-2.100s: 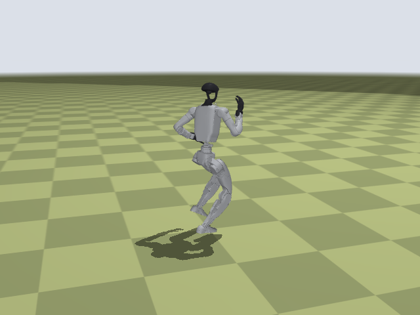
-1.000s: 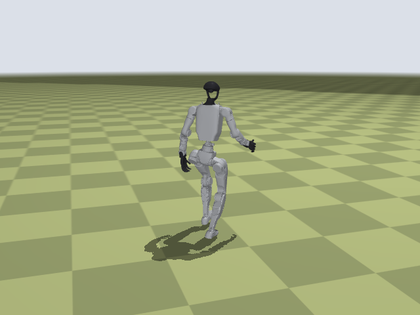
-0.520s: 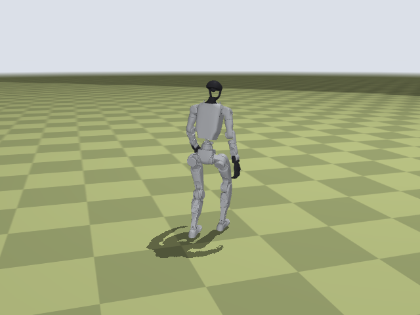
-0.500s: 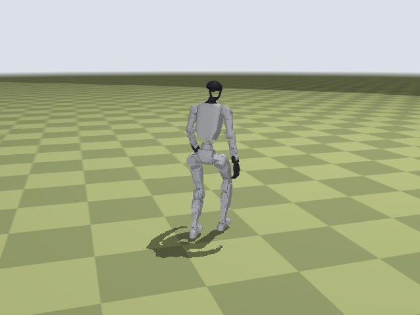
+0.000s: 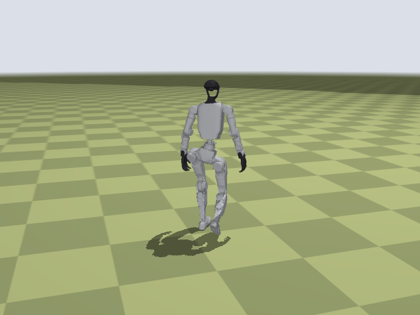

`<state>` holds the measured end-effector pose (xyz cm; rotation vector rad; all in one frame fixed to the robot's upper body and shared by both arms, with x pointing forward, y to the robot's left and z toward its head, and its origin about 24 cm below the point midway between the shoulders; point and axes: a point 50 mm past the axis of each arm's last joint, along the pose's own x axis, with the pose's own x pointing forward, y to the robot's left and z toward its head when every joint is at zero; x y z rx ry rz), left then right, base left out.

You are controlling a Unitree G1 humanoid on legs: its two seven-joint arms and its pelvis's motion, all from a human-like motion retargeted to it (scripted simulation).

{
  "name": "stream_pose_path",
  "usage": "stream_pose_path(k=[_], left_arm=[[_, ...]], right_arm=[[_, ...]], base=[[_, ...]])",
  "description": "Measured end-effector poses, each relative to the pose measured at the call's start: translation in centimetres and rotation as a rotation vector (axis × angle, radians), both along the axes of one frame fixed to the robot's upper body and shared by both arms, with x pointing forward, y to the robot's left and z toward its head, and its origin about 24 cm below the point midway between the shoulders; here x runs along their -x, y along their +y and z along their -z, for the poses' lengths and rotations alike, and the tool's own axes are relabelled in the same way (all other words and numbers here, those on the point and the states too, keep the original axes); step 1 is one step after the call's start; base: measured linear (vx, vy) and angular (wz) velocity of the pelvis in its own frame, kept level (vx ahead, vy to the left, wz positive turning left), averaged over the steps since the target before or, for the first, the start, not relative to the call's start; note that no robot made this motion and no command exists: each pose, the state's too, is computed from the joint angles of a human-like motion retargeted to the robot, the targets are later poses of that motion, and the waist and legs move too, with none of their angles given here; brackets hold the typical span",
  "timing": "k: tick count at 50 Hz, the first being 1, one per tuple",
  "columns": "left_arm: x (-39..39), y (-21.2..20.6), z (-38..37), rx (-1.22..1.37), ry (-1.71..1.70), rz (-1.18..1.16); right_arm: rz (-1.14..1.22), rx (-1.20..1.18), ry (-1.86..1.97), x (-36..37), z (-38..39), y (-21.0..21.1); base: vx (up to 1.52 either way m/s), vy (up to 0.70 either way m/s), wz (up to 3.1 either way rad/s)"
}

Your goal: Run

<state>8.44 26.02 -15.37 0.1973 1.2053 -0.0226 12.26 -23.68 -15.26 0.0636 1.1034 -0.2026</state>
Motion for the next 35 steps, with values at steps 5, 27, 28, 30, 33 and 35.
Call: stream_pose_path(k=[5, 27, 28, 30, 33, 35], left_arm=[[-1.0, -0.1, -0.2, -0.024, -0.030, -0.004], [-6.2, -4.4, -0.5, 0.002, -0.076, 0.274], [-6.3, -4.4, -0.5, 0.000, -0.077, 0.272], [-6.5, -4.4, -0.6, 0.001, -0.081, 0.264], [-7.0, -4.7, -0.7, 0.006, -0.091, 0.266], [-7.5, -5.0, -0.9, 0.011, -0.106, 0.273]], right_arm=[[-0.116, 0.045, -0.216, -6.5, -2.7, 1.1], [-0.325, 0.039, -0.339, -8.2, -4.3, 3.3], [-0.319, 0.040, -0.281, -6.9, -3.4, 3.0], [-0.300, 0.041, -0.164, -4.2, -1.8, 2.2], [-0.258, 0.042, -0.014, -0.4, -0.2, 1.1], [-0.224, 0.042, 0.055, 1.6, 0.4, 0.6]], base=[[-0.53, -0.06, -0.12], [-0.34, -0.11, -0.17], [-0.05, -0.06, 0.21], [-0.04, -0.05, 0.33], [-0.04, -0.03, 0.47], [-0.04, -0.01, 0.40]])
